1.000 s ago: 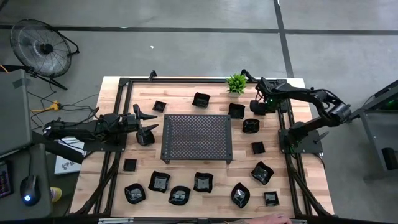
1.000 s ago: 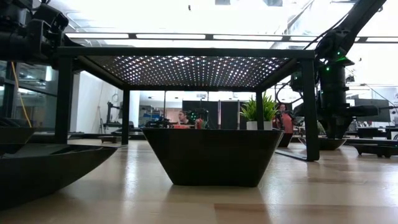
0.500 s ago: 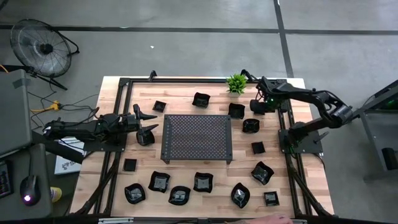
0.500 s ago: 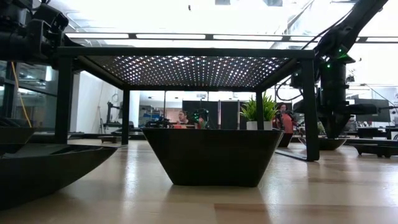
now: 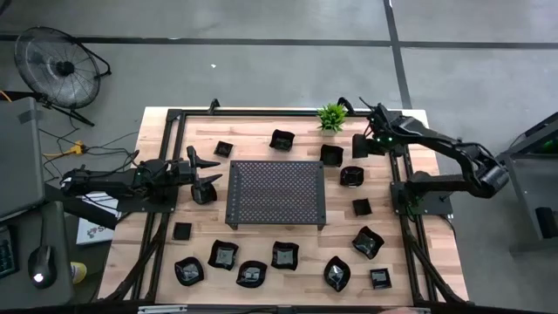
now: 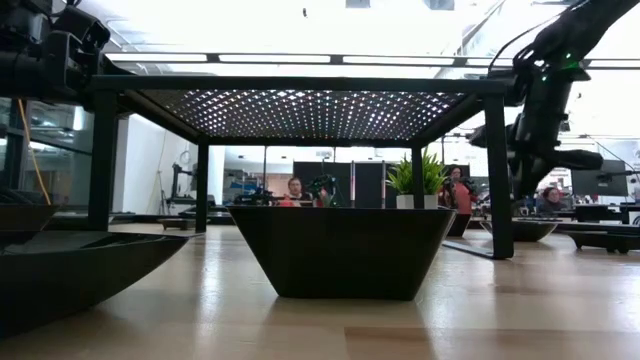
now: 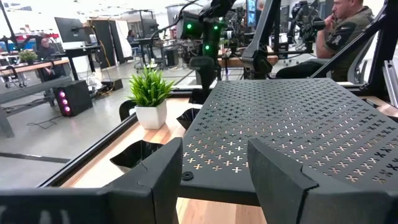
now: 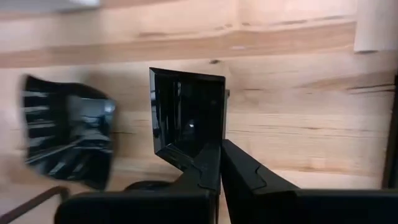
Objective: Pick & Place Mini shaped plates
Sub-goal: Put the square plate on the shelf
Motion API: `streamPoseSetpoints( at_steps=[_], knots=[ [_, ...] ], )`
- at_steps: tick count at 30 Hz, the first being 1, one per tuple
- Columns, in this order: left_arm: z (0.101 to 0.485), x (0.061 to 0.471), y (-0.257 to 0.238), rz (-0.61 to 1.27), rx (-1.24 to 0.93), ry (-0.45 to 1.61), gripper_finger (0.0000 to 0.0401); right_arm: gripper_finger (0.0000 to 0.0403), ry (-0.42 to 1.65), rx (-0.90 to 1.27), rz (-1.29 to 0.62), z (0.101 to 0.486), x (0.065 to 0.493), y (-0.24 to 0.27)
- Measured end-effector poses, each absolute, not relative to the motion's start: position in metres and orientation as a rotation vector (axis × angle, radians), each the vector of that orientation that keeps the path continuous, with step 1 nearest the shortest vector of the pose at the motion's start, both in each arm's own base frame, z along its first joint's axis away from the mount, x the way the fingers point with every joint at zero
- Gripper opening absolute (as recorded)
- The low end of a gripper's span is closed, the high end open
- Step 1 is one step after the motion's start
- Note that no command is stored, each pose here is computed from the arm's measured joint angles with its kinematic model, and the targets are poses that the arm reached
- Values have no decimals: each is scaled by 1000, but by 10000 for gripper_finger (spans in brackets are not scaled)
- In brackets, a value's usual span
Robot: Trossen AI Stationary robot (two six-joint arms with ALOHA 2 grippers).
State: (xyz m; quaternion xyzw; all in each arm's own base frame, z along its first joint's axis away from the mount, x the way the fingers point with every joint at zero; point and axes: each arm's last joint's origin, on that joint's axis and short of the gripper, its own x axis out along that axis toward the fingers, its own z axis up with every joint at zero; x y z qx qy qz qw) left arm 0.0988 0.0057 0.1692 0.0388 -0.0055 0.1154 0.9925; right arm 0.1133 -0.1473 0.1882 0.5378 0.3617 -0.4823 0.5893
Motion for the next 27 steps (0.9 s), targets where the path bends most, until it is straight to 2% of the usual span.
streamPoseSetpoints(
  at_steps=[10,15,27],
  knots=[
    [169,99,6,231,78,-11,176,2,655,1227,-1013,221,115,-118],
    [169,99,6,231,78,-11,176,2,590,1231,-895,234,118,-100],
    [169,99,6,231,78,-11,176,2,585,1193,-611,247,137,-70]
  ],
)
